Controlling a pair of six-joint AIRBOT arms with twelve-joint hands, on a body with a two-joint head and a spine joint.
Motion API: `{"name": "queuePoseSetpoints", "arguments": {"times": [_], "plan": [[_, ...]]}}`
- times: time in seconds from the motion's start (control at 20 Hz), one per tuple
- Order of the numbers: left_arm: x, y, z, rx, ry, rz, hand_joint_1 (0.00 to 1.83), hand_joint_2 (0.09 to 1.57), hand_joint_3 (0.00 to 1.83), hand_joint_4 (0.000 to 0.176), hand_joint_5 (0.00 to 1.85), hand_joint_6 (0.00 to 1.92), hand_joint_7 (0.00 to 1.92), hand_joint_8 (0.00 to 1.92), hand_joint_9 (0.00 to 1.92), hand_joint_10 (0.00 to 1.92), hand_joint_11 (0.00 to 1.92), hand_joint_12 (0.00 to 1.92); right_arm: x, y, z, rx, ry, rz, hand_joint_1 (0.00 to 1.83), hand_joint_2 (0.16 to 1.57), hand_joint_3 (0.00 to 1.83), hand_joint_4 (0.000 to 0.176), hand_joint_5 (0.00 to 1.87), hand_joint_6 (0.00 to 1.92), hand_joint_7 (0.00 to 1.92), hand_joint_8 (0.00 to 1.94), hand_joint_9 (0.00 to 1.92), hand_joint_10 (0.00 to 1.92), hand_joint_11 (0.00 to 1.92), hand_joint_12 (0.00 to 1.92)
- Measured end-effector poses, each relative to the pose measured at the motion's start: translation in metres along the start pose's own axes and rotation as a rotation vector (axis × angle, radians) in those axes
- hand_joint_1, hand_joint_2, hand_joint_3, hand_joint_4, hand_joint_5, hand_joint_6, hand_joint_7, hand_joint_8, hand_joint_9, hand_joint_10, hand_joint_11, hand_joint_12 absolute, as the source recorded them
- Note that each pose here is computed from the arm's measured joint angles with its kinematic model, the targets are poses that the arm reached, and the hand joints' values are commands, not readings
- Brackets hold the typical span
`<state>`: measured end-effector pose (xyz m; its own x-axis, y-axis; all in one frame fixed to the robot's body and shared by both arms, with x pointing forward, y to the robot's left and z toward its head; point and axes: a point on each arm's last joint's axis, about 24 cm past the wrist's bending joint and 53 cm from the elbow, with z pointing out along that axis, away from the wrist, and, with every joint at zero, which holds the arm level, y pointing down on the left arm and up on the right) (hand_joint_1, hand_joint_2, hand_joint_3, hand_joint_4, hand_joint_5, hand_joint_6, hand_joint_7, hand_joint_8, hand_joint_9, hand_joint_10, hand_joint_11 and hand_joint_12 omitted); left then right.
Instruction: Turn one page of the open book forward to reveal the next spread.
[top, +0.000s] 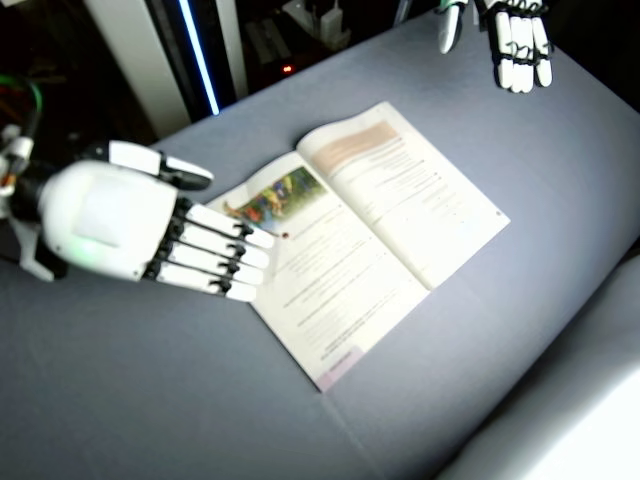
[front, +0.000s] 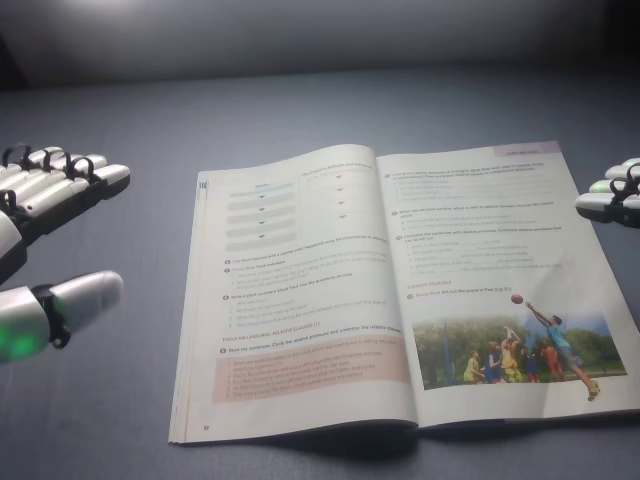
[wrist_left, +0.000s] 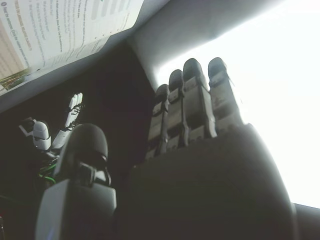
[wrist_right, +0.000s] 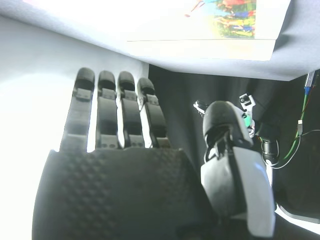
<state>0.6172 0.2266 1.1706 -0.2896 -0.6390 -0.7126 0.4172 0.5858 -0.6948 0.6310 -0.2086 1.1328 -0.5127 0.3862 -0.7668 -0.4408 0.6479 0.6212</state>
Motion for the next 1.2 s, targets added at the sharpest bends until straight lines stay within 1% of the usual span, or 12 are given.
{"name": "queuePoseSetpoints", "arguments": {"times": [0.3,0.4,0.5,0.55,0.7,0.8,0.95,1.05,1.15,1.2], "plan": [[0.0,0.0,0.0,0.0,-0.001,-0.001,0.0,1.34,0.01,0.0,0.1,0.0,0.05,0.0,0.04,0.0,0.01,0.01,0.002,-0.001,0.0,0.002,0.007,-0.004,0.0,1.39,0.01,0.0,0.08,0.0,0.05,0.0,0.01,0.0,0.0,0.07],[0.0,0.0,0.0,-0.001,-0.001,-0.002,0.0,1.33,0.0,0.0,0.1,0.0,0.06,0.0,0.05,0.0,0.01,0.01,0.007,-0.002,0.003,0.009,0.033,-0.031,0.0,1.38,0.0,0.0,0.09,0.0,0.09,0.01,0.05,0.01,0.02,0.07],[0.002,0.001,0.001,-0.001,0.0,-0.006,0.0,1.34,0.0,0.0,0.11,0.01,0.07,0.01,0.06,0.01,0.02,0.02,0.014,-0.003,0.013,0.018,0.075,-0.077,0.0,1.37,0.0,0.0,0.08,0.0,0.08,0.01,0.05,0.01,0.02,0.07],[0.003,0.001,0.001,0.0,0.003,-0.009,0.0,1.34,0.01,0.0,0.11,0.01,0.07,0.01,0.06,0.01,0.03,0.02,0.016,-0.004,0.019,0.019,0.089,-0.079,0.0,1.36,0.0,0.0,0.09,0.01,0.1,0.01,0.06,0.01,0.04,0.08],[0.003,0.001,0.001,-0.001,0.002,-0.012,0.0,1.35,0.01,0.0,0.11,0.01,0.08,0.01,0.07,0.01,0.02,0.02,0.027,-0.016,0.024,0.052,0.148,-0.09,0.0,1.33,0.0,0.0,0.06,0.0,0.08,0.0,0.05,0.01,0.03,0.07],[0.003,0.002,0.001,-0.001,0.002,-0.008,0.0,1.35,0.01,0.0,0.11,0.0,0.07,0.0,0.07,0.01,0.03,0.02,0.032,-0.023,0.028,0.075,0.176,-0.112,0.0,1.3,0.0,0.0,0.09,0.01,0.1,0.01,0.07,0.01,0.05,0.08],[0.003,0.001,0.001,0.001,0.006,-0.007,0.0,1.36,0.01,0.0,0.09,0.0,0.06,0.01,0.05,0.01,0.02,0.01,0.04,-0.029,0.03,0.096,0.209,-0.144,0.0,1.33,0.0,0.0,0.14,0.01,0.13,0.01,0.1,0.01,0.07,0.07],[0.003,0.002,0.001,-0.001,0.003,-0.008,0.0,1.35,0.0,0.0,0.1,0.01,0.06,0.01,0.06,0.01,0.03,0.02,0.047,-0.03,0.033,0.098,0.228,-0.151,0.0,1.34,0.0,0.0,0.16,0.01,0.15,0.01,0.11,0.01,0.07,0.08],[0.004,0.002,0.001,0.0,0.006,-0.008,0.0,1.36,0.0,0.0,0.1,0.0,0.06,0.0,0.05,0.0,0.03,0.01,0.055,-0.03,0.039,0.091,0.254,-0.158,0.0,1.33,0.0,0.0,0.16,0.01,0.15,0.01,0.11,0.01,0.08,0.08],[0.004,0.002,0.001,0.0,0.007,-0.008,0.0,1.36,0.0,0.0,0.1,0.01,0.07,0.01,0.05,0.01,0.03,0.02,0.055,-0.028,0.043,0.084,0.256,-0.156,0.0,1.31,0.0,0.0,0.14,0.0,0.13,0.0,0.09,0.0,0.1,0.09]]}}
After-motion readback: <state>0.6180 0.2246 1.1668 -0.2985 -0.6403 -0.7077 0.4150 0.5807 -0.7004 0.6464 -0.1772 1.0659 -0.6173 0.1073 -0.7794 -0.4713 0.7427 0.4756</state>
